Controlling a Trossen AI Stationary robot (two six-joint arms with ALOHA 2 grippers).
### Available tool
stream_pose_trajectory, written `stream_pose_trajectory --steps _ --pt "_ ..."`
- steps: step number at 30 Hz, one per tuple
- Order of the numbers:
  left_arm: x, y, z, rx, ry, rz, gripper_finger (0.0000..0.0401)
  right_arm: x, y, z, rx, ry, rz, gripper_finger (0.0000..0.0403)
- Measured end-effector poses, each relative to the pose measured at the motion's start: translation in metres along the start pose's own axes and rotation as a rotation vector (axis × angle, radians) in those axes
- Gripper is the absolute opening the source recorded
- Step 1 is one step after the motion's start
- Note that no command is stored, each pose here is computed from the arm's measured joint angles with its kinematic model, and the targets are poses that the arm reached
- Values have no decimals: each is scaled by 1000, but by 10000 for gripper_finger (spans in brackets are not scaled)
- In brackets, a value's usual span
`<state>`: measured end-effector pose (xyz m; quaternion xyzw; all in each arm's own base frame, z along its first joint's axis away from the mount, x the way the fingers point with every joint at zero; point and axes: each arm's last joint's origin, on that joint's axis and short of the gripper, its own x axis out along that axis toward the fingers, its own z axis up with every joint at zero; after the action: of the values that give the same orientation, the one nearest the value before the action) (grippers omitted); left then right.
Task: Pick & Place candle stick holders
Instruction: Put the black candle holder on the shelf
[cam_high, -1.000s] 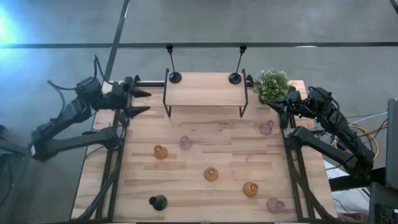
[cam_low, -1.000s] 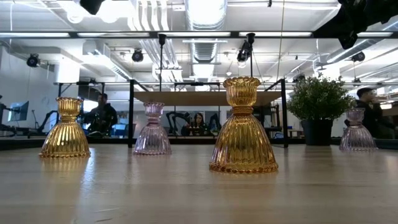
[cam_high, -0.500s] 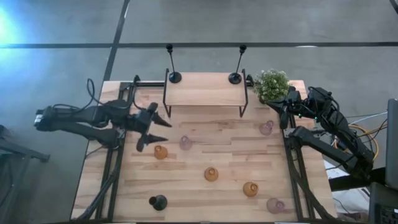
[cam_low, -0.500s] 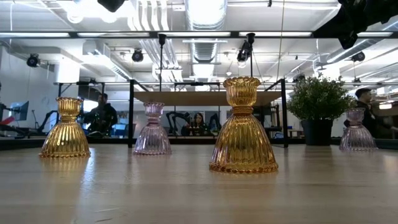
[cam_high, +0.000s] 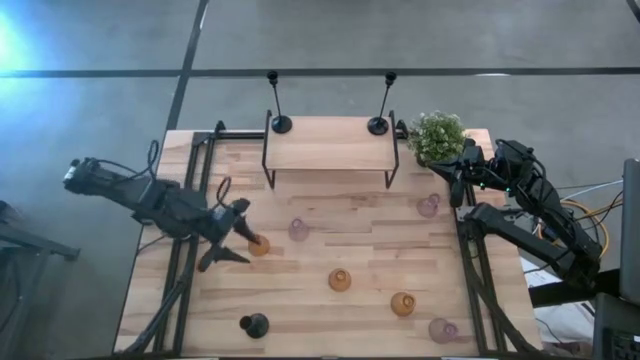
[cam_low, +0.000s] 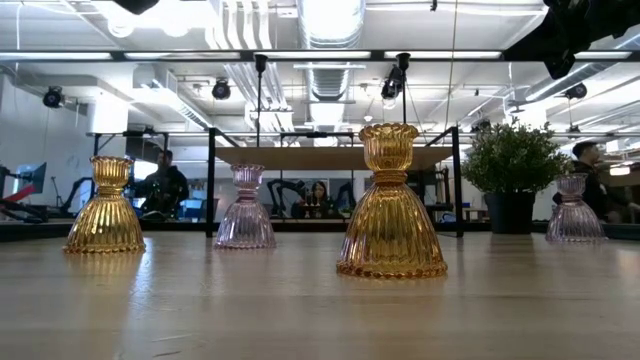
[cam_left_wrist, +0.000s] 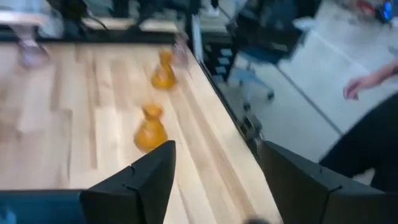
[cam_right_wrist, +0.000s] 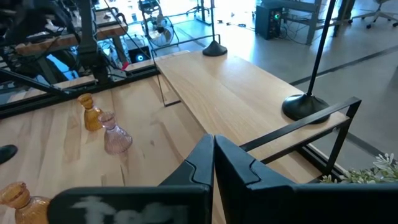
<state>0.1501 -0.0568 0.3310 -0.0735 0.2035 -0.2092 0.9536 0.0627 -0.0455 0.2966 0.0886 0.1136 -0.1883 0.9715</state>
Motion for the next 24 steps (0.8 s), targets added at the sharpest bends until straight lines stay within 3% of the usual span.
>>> stream_pose_trajectory --steps 9,19,24 --pt "-25 -12 -41 59 323 -156 218 0 0 0 0 0 0 8" --pt "-18 -1 -109 43 319 -331 218 0 0 0 0 0 0 8" --pt "3 1 -130 41 188 -451 218 0 0 0 0 0 0 8"
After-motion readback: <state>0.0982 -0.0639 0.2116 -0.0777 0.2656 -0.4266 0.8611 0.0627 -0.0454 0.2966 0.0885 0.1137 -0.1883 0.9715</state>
